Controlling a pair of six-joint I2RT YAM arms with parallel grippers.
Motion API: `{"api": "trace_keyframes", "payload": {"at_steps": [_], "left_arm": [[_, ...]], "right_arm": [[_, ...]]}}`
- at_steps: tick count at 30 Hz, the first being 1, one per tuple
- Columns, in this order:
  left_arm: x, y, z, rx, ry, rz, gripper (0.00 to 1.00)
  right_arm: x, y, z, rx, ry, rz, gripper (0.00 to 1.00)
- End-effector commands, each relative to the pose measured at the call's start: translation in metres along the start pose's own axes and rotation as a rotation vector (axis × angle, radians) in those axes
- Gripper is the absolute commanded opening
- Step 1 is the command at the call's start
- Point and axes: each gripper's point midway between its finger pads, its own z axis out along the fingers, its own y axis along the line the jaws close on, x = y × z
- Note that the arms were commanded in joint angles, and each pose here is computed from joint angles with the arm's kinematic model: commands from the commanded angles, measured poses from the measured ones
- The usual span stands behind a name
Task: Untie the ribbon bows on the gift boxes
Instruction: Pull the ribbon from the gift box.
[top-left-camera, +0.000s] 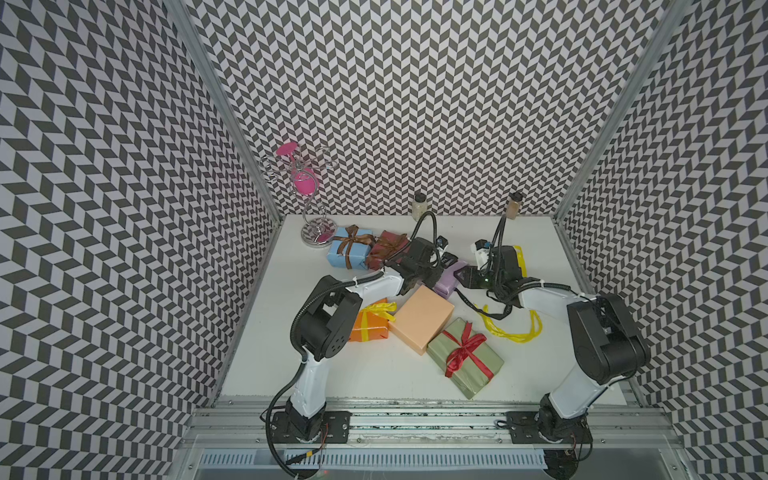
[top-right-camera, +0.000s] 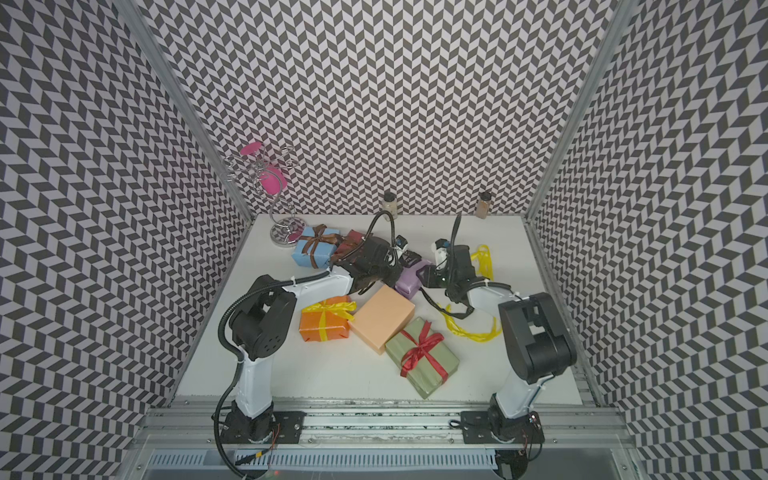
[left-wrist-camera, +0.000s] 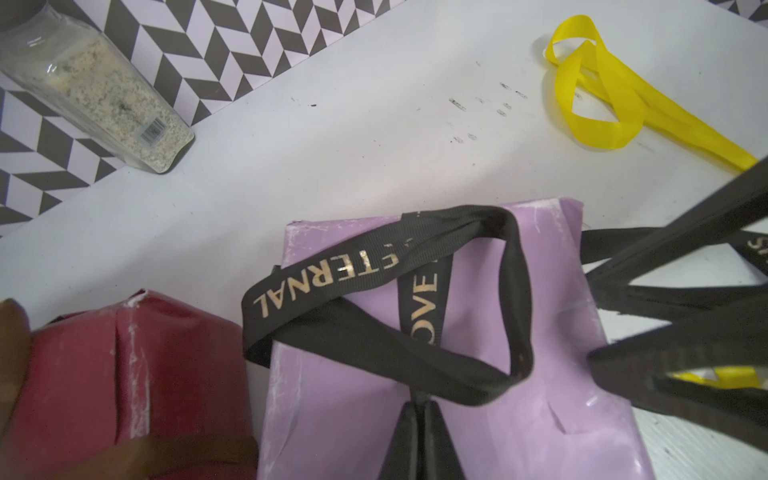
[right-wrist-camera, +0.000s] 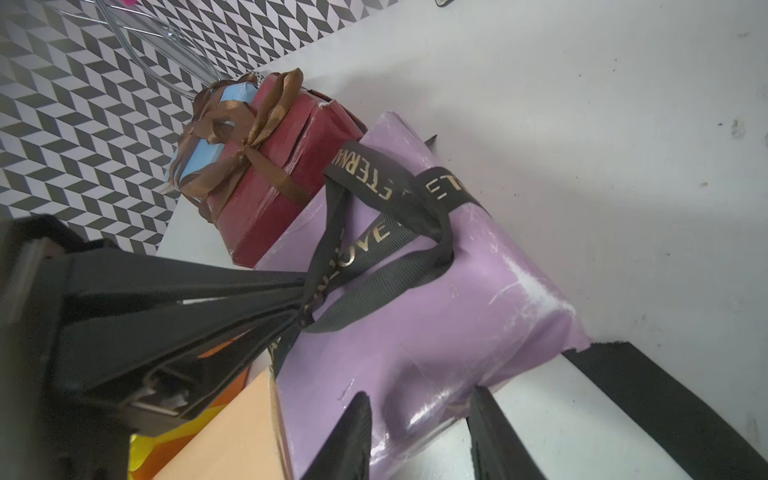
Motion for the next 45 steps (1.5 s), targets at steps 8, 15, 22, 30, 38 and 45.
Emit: {"api": "trace_keyframes", "payload": {"at_steps": [8,15,22,30,38,45], "left_arm": [[-0.001,-0.011,-0.013,0.062,0.026,-0.020,0.00],[-0.028,-0.014,-0.034,0.086,-0.044,-0.028,0.00],[-0.047,-0.011,-0.050,0.082,-0.096,-0.034,0.00],[-0.066,-0.009,-0.067,0.104,-0.169,-0.054,0.00],[-0.068,-0.010,-0.069,0.129,-0.184,-0.069,0.00],[-0.104,-0.007,-0.099,0.129,-0.274,-0.069,0.00]], "right_arm": [[-0.018,0.023,0.004,-0.064,-0.064,-0.047,0.51],[-0.014,0.015,0.018,-0.023,-0.033,-0.017,0.52],[-0.003,-0.002,0.029,0.070,0.001,-0.003,0.52],[-0.001,-0.001,0.031,0.073,0.009,-0.004,0.53],[-0.007,0.004,0.034,0.075,0.002,-0.005,0.55],[0.010,-0.006,0.047,0.095,0.047,0.000,0.55]]}}
